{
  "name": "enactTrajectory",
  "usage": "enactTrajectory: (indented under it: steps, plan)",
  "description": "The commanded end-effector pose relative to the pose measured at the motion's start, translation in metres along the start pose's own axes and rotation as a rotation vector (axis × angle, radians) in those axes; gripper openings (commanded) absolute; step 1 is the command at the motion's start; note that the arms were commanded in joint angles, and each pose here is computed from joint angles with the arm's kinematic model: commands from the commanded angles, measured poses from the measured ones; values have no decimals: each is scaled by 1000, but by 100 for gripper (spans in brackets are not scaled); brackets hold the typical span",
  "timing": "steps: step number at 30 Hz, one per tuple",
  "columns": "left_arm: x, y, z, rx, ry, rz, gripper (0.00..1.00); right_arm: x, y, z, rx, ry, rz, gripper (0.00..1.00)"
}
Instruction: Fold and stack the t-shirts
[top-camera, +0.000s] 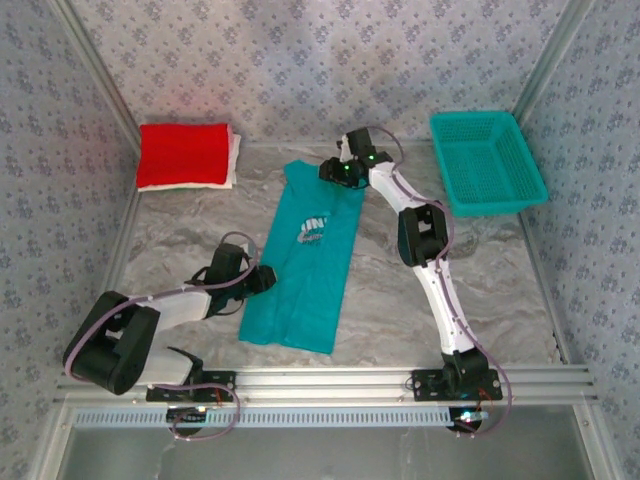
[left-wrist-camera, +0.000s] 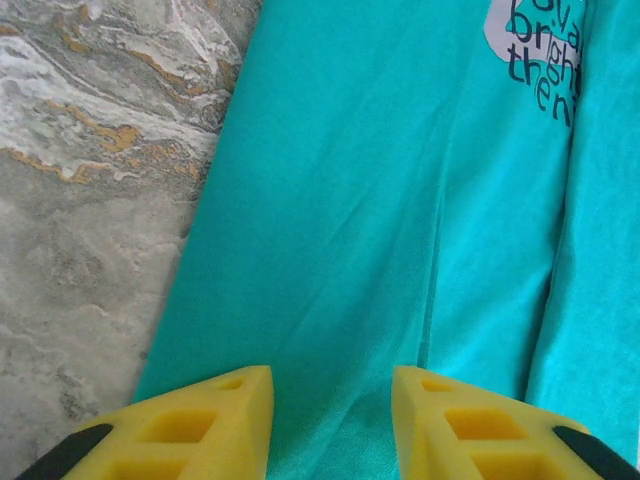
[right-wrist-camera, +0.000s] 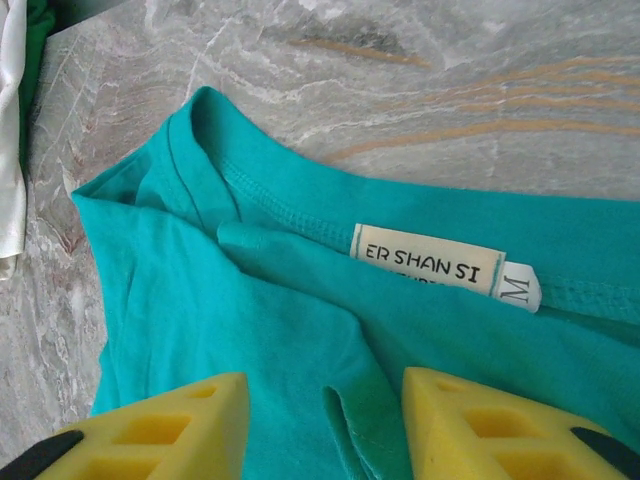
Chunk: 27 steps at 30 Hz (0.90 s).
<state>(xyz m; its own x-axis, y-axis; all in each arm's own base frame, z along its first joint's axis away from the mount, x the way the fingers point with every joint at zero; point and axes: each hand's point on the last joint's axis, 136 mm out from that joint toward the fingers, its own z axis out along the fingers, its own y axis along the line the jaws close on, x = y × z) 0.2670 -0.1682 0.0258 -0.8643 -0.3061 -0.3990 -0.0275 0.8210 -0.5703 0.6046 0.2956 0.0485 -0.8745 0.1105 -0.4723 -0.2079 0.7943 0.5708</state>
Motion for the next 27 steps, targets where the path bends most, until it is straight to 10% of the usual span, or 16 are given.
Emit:
enactTrajectory:
  steps: [1, 11, 18, 23, 27]
  plan:
    - [53, 48, 0, -175, 177, -59, 37, 13, 15, 4, -42, 52, -38, 40]
    - [54, 50, 5, -183, 186, -59, 37, 15, 38, -7, -115, 69, -21, 3]
    - [53, 50, 6, -185, 182, -60, 37, -5, 50, -32, -129, 23, -20, 0]
    - [54, 51, 7, -189, 188, -60, 37, -11, 39, -39, -20, -11, -71, 42]
    - [53, 51, 8, -190, 188, -57, 37, -2, 21, -28, 49, 6, -92, 48]
